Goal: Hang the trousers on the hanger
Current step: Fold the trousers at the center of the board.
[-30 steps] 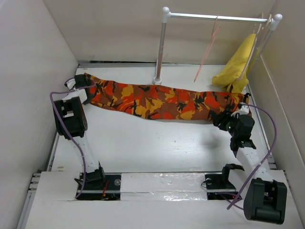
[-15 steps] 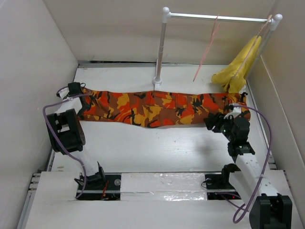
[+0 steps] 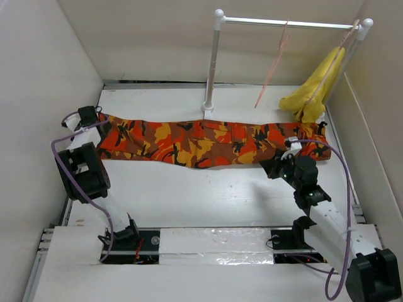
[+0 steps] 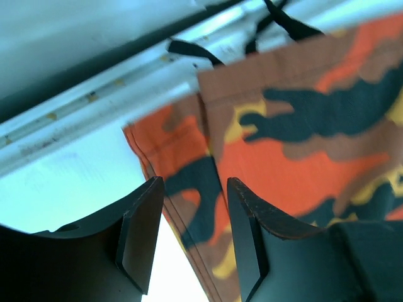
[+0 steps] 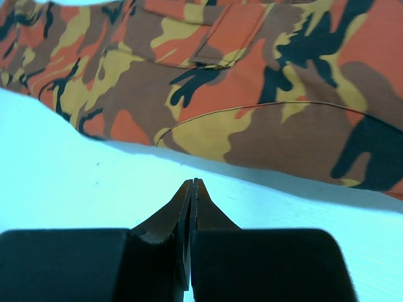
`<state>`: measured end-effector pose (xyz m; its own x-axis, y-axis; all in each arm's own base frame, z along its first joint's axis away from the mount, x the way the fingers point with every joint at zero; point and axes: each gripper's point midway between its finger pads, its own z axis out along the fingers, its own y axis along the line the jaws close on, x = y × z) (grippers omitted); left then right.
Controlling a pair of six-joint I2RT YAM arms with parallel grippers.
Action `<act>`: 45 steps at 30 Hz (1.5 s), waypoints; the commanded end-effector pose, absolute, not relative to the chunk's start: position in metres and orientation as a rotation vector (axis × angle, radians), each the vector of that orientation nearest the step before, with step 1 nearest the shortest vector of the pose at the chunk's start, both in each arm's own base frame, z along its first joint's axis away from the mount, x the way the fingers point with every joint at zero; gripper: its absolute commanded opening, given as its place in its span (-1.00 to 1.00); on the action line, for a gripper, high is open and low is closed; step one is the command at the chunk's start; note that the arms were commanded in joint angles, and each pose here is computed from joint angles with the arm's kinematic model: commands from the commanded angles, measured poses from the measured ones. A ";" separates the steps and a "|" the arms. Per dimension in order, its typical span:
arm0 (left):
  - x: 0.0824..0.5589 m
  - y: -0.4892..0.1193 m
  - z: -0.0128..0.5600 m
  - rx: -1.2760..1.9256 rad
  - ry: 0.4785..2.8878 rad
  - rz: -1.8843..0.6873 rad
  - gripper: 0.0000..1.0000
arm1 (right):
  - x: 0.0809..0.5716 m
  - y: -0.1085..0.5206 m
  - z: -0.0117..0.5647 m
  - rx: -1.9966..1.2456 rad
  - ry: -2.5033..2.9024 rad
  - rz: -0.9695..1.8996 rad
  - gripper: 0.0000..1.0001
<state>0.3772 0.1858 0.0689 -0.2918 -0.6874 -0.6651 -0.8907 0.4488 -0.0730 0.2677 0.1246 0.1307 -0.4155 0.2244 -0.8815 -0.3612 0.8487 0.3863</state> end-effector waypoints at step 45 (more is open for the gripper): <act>0.417 0.222 0.042 -1.319 2.030 0.315 -0.47 | 0.282 0.161 0.118 -0.250 1.931 0.576 -0.52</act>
<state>0.4091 0.2174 0.0356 -0.2591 -0.7182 -0.6457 -0.8793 0.4521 -0.1500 0.2680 0.1582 0.0952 -0.4852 0.0701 -0.8716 -0.4071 0.8640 0.2962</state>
